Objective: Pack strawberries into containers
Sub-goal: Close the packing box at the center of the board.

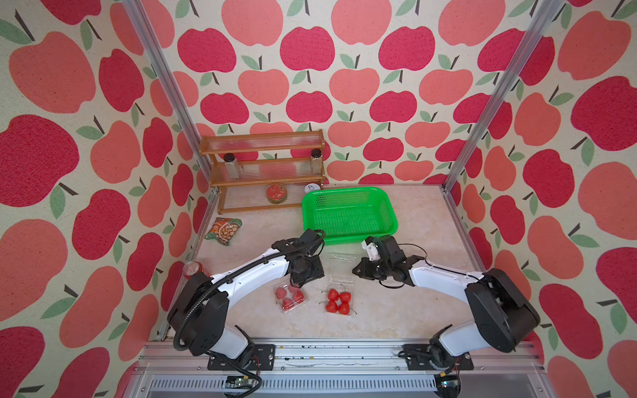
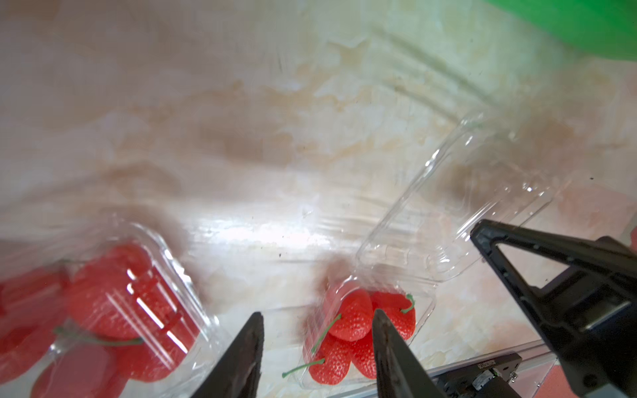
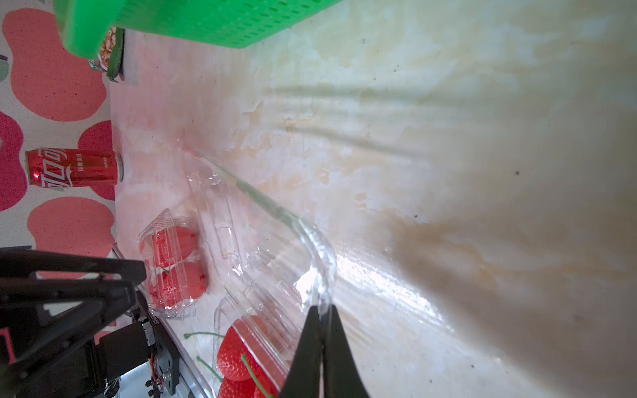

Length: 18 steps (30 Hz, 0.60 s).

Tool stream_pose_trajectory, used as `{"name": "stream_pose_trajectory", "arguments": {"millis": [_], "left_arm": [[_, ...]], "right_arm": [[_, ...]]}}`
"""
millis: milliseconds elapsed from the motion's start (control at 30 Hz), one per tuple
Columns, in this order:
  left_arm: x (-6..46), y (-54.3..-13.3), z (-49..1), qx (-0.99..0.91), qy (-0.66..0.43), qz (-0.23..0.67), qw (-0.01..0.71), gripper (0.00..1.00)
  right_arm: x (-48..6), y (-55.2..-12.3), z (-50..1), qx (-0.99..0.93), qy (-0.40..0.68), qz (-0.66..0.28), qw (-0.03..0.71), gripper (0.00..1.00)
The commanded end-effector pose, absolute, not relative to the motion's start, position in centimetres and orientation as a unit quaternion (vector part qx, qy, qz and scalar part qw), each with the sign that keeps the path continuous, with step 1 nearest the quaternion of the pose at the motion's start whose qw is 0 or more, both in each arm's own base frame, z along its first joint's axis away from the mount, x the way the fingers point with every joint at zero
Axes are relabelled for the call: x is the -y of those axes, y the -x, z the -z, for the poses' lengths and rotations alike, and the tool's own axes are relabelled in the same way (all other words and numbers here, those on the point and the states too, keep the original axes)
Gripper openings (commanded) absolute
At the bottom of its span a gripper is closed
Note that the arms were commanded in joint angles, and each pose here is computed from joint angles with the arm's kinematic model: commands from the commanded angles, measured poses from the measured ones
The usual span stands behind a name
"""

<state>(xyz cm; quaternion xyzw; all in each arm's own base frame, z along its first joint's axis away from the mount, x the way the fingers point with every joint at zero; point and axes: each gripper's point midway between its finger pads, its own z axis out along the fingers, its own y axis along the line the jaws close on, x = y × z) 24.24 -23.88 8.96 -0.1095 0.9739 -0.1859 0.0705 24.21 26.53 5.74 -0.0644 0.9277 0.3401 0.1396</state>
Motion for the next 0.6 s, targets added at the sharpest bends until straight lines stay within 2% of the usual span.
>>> {"name": "stream_pose_trajectory", "arguments": {"millis": [0,133,567], "left_arm": [[26.0,-27.0,-9.9,-0.970,0.051,0.216,0.098,0.50],[27.7,-28.6,-9.2,-0.969,0.015,0.228,0.095,0.50],[30.6,-29.9,-8.2,-0.950,-0.027,0.293,0.104,0.50]], "right_arm": [[-26.9,-24.3,-6.2,-0.927,0.079,-0.337,0.144,0.05],[-27.0,-24.2,-6.2,-0.926,0.079,-0.340,0.140,0.05],[-27.4,-24.0,-6.0,-0.924,0.082,-0.349,0.131,0.05]]}}
